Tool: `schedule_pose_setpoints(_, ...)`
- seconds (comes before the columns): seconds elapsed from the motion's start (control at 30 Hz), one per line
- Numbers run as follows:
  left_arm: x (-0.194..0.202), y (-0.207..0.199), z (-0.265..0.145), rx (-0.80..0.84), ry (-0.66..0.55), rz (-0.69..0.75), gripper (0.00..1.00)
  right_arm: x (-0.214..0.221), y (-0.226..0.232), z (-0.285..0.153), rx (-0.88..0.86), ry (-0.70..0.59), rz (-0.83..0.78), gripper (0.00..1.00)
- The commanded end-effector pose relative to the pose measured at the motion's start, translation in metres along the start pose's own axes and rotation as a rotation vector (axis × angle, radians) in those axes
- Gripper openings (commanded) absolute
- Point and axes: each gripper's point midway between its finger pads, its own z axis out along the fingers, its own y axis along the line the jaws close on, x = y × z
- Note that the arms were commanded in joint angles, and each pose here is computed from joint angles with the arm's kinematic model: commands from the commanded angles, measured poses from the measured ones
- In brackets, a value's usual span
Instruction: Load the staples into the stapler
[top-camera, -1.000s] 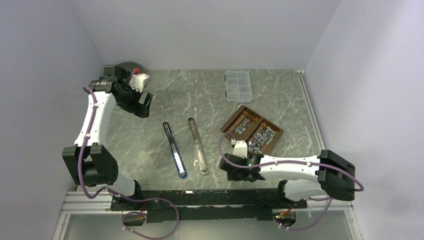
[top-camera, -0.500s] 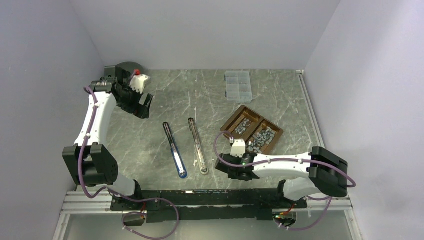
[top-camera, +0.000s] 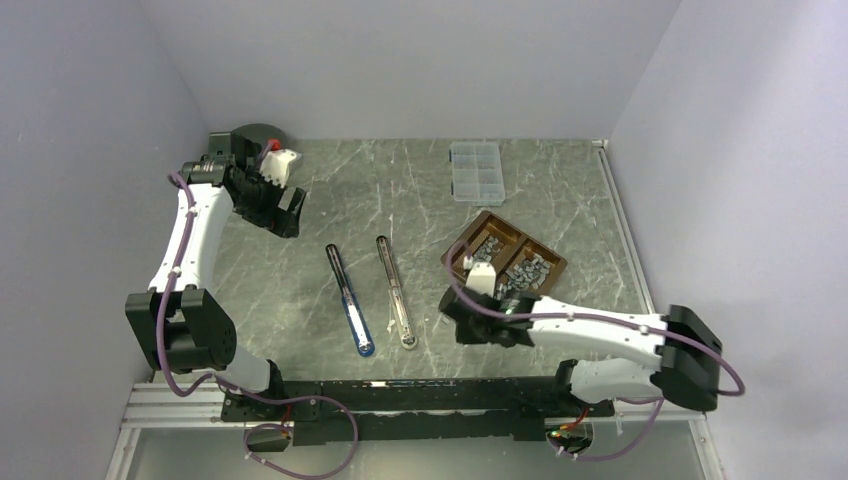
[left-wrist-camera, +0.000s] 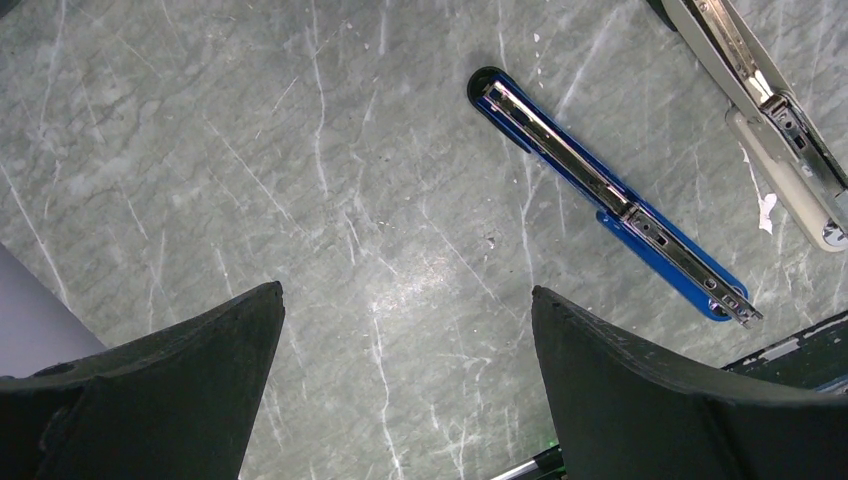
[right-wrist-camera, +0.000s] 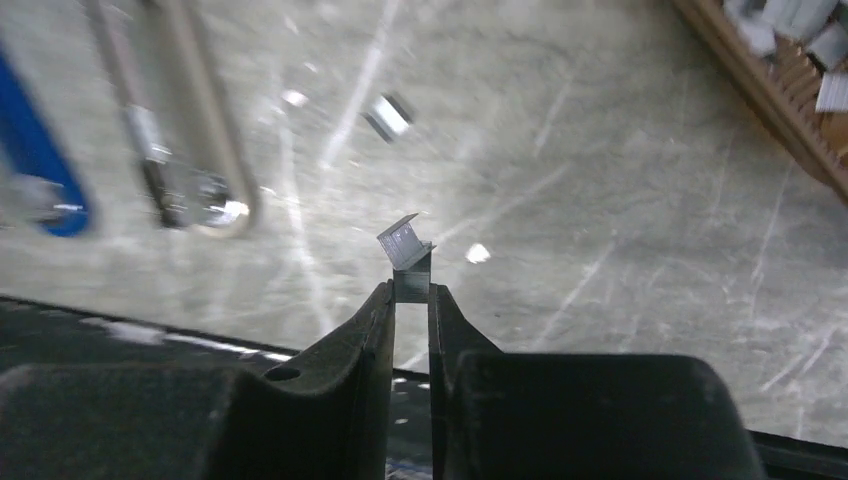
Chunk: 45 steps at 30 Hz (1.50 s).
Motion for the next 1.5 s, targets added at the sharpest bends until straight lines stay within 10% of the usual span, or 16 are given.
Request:
schedule_pose_setpoints(0.0, -0.013, -0.009, -0.016, 0.028, -0.07, 0.035, 0.99, -0.035, 0.028, -0.035, -0.247, 0.046, 0.042, 0.06)
schedule_pose_setpoints(0.47, -0.024, -0.041, -0.045, 0.135, -0.18, 0.161, 0.99, -0.025, 0.06, -0.043, -0.766, 0.44, 0.212, 0.0)
schedule_pose_setpoints(0.87, -0.056, -0.204, -0.039, 0.456, -0.305, 0.657, 1.0, -0.068, 0.074, -0.075, -0.931, 0.347, 0.126, 0.01)
schedule_pose_setpoints(1.47, -0.075, -0.334, 0.003, 0.737, -0.252, 0.6, 1.0, -0.094, 0.06, -0.103, -1.067, 0.22, 0.101, 0.0)
